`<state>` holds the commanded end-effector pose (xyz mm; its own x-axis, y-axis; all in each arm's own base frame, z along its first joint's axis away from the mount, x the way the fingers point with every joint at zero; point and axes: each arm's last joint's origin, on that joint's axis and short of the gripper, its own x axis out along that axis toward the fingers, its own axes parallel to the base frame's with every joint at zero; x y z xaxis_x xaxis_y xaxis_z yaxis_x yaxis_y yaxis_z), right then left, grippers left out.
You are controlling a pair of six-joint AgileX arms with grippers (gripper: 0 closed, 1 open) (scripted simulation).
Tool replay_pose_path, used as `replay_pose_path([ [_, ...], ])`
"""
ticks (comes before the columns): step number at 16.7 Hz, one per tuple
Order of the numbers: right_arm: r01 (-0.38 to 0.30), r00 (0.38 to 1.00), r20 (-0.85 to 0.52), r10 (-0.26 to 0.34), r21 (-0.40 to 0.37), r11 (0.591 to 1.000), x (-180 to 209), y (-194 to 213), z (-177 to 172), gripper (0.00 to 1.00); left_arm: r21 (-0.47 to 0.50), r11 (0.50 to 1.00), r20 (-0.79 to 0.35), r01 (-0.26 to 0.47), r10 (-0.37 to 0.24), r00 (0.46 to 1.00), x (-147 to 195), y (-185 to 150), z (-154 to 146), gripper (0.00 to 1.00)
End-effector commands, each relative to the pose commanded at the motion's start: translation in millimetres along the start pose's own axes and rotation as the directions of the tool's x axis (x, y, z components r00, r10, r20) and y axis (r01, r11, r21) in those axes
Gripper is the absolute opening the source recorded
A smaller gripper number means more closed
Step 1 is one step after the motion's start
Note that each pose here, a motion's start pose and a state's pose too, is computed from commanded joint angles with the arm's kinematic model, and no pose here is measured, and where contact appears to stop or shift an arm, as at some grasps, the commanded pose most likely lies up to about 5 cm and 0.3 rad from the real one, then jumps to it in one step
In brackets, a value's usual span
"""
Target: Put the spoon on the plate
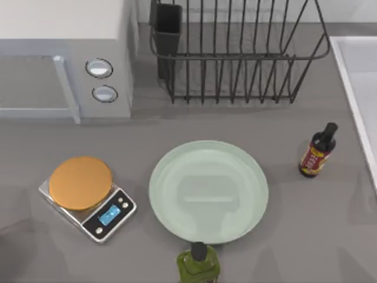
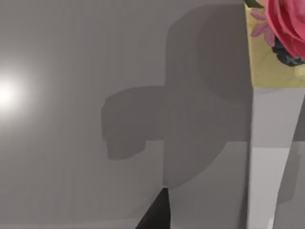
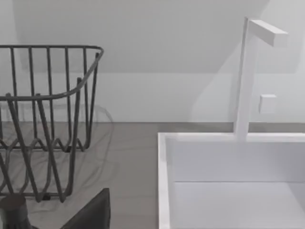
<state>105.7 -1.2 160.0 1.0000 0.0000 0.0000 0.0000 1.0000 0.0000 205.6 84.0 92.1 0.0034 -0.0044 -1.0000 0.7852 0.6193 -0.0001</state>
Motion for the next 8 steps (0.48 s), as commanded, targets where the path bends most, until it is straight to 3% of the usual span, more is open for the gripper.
replay_pose_path([
  [6,0.0,1.0,0.0,0.0,0.0,1.0,0,0,0,1.0,0.0,1.0,0.0,0.0,0.0,1.0,0,0,0,0.0],
  [7,0.0,1.0,0.0,0.0,0.0,1.0,0,0,0,1.0,-0.024,1.0,0.008,0.0,0.0,1.0,-22,0,1,0.0],
  [8,0.0,1.0,0.0,0.0,0.0,1.0,0,0,0,1.0,-0.025,1.0,0.008,-0.001,0.001,1.0,-22,0,1,0.0],
])
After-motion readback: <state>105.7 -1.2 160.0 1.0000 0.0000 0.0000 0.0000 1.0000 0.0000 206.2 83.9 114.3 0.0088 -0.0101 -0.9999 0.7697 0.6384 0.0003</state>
